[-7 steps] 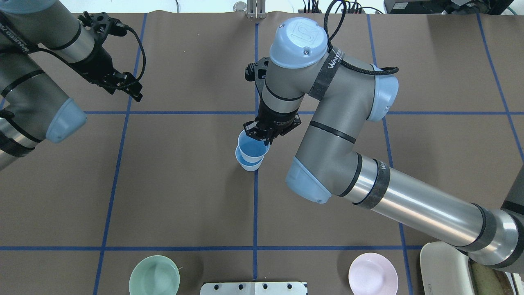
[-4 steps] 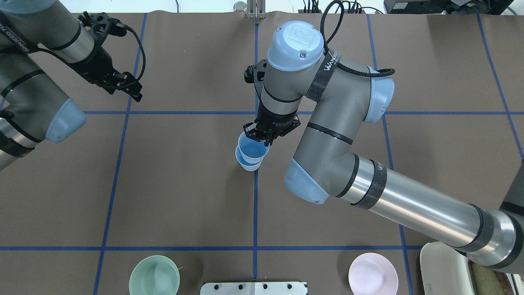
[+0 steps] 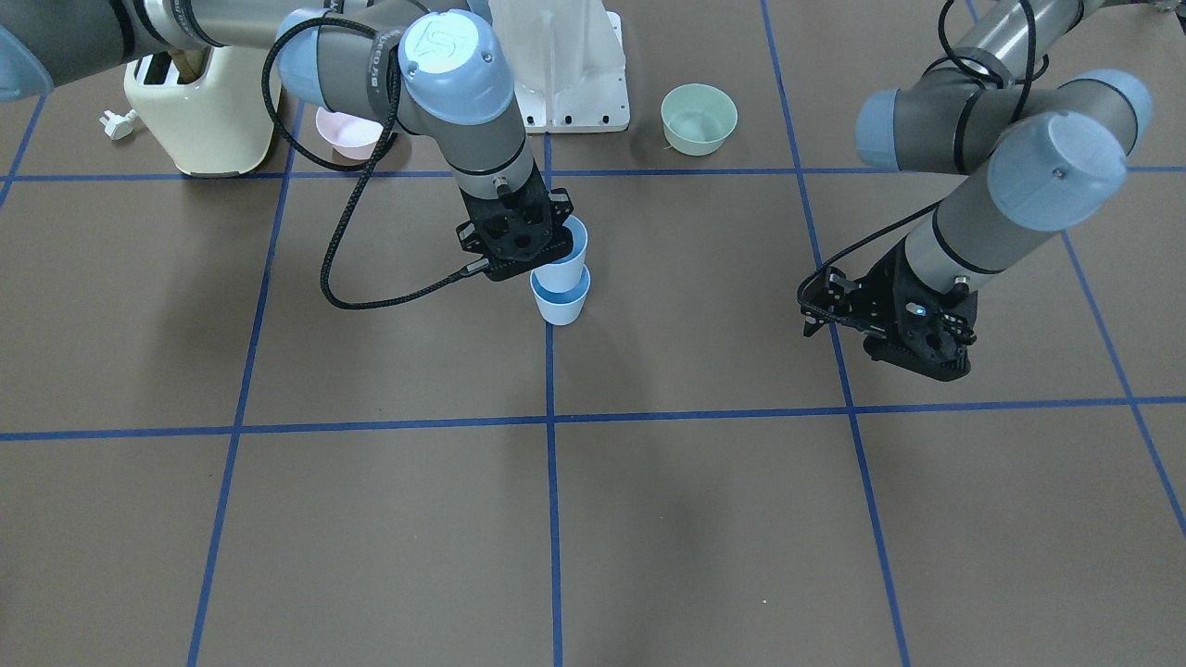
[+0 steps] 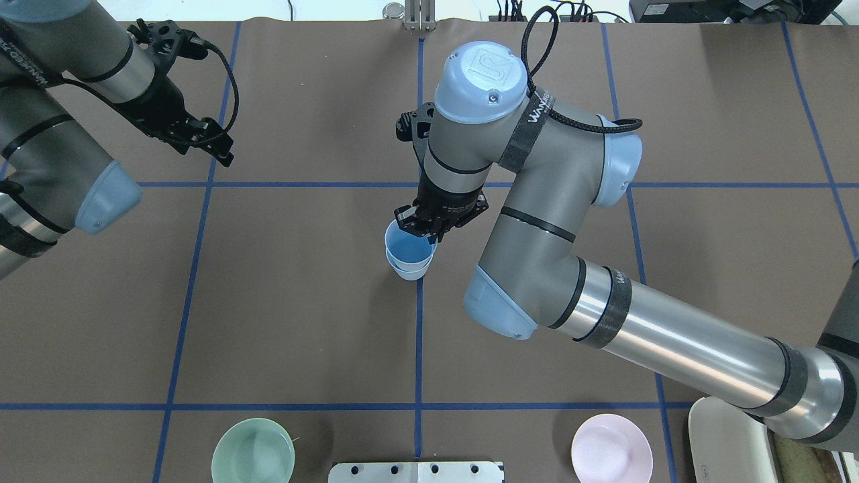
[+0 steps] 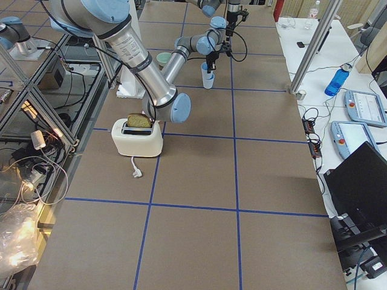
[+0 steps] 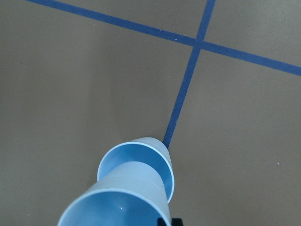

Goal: Stack blue cups with both arms

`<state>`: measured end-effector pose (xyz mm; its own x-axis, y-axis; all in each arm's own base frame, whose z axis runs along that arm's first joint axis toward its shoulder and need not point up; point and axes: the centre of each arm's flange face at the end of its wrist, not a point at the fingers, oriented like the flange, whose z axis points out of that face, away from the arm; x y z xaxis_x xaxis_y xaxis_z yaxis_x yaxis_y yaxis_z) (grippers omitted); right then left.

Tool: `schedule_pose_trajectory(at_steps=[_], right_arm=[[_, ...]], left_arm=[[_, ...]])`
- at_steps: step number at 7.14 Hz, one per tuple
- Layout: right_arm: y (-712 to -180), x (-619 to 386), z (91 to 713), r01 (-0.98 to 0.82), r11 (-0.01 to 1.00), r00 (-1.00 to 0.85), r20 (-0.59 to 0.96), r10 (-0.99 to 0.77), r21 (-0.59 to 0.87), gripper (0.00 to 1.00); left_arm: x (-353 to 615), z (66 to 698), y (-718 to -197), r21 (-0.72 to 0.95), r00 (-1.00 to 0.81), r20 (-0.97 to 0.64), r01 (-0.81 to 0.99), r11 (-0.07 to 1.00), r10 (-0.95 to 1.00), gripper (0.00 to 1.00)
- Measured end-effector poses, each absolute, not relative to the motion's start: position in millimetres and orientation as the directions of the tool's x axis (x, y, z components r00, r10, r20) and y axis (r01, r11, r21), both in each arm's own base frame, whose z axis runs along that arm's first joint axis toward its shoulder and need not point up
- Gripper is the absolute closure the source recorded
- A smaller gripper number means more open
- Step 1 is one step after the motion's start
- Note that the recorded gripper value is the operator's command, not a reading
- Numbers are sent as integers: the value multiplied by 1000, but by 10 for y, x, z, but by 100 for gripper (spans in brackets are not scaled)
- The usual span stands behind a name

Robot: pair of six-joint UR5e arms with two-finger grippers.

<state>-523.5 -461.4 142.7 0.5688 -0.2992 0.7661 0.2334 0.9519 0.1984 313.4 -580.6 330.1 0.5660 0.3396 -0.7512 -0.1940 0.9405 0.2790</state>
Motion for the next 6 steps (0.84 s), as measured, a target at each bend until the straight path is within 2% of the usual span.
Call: schedule_pose_trajectory(at_steps=[4,6], right_arm=[[-4595,-5230,1525,178,953,574,761,-303,244,0],[-4742,-4669,1660,87,968,571,784,-243,236,0]], left_arm=[[3105,3302,-5822,278,568,-751,-189,942,336,13],[3053,3295,-5849,277,569,-753,-182,943,331,13]])
